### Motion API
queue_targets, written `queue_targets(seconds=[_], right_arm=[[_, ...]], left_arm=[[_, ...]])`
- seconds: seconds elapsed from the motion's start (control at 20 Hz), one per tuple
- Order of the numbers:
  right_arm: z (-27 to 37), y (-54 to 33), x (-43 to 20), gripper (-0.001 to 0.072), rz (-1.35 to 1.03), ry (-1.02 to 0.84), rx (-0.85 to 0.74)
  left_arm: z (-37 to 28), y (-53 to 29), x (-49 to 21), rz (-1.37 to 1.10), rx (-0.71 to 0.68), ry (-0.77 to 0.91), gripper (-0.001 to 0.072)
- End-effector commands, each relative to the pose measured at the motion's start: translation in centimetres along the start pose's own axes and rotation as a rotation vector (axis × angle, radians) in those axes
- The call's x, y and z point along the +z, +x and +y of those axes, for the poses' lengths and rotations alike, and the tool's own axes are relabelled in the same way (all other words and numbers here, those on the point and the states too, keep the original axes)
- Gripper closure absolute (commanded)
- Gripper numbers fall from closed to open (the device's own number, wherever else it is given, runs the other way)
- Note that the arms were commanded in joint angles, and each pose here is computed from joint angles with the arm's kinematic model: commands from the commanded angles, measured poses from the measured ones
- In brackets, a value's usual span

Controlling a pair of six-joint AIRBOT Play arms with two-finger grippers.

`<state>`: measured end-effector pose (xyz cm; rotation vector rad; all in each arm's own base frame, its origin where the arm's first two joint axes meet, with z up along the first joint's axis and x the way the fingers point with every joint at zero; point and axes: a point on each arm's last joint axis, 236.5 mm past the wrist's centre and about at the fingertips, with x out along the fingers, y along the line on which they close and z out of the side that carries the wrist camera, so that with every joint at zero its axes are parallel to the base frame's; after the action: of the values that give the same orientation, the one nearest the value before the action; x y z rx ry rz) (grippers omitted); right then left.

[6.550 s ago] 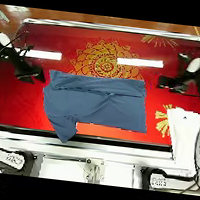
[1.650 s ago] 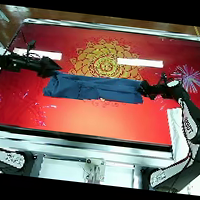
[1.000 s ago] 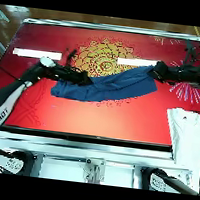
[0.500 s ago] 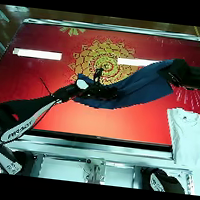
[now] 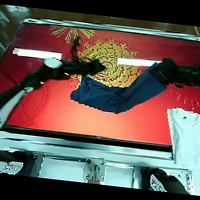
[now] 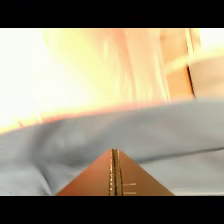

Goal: Fold the shirts.

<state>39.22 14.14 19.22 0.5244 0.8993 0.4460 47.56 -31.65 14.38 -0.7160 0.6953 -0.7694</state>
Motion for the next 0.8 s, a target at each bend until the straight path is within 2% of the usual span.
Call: queue_targets(seconds=[0.0, 0.15, 0.3, 0.35, 0.45, 0.55, 0.65, 0.75], right_arm=[[3.8, 8.2, 0.0, 0.0661, -0.027, -0.083, 0.074], [7.4, 16.9, -2.0, 0.0661, -0.065, -0.088, 0.132], [8.6, 24.9, -7.2, 0.066, -0.003, 0.035, 0.166], [8.3, 27.2, -9.1, 0.0597, 0.018, 0.073, 0.159], [7.8, 29.9, -11.0, 0.0073, 0.033, 0.173, 0.155], [7.8, 29.5, -10.8, 0.0073, 0.047, 0.193, 0.168], [6.7, 27.1, -9.3, 0.0073, 0.077, 0.093, 0.159], [3.0, 23.4, -7.4, 0.0073, 0.132, -0.003, 0.088]], left_arm=[[-1.2, -12.1, 9.7, -0.22, 0.094, 0.209, 0.0671], [-3.0, -21.4, 13.2, -0.34, 0.16, 0.28, 0.0671], [-4.2, -26.3, 11.9, -0.32, 0.231, 0.331, 0.0671], [-4.7, -26.8, 11.0, -0.291, 0.24, 0.352, 0.067], [-5.8, -27.1, 8.8, -0.223, 0.243, 0.392, 0.067], [-6.4, -27.1, 7.3, -0.17, 0.23, 0.405, 0.067], [-6.5, -27.1, 6.8, -0.155, 0.228, 0.408, 0.067], [-6.3, -27.0, 7.0, -0.16, 0.231, 0.406, 0.0669]])
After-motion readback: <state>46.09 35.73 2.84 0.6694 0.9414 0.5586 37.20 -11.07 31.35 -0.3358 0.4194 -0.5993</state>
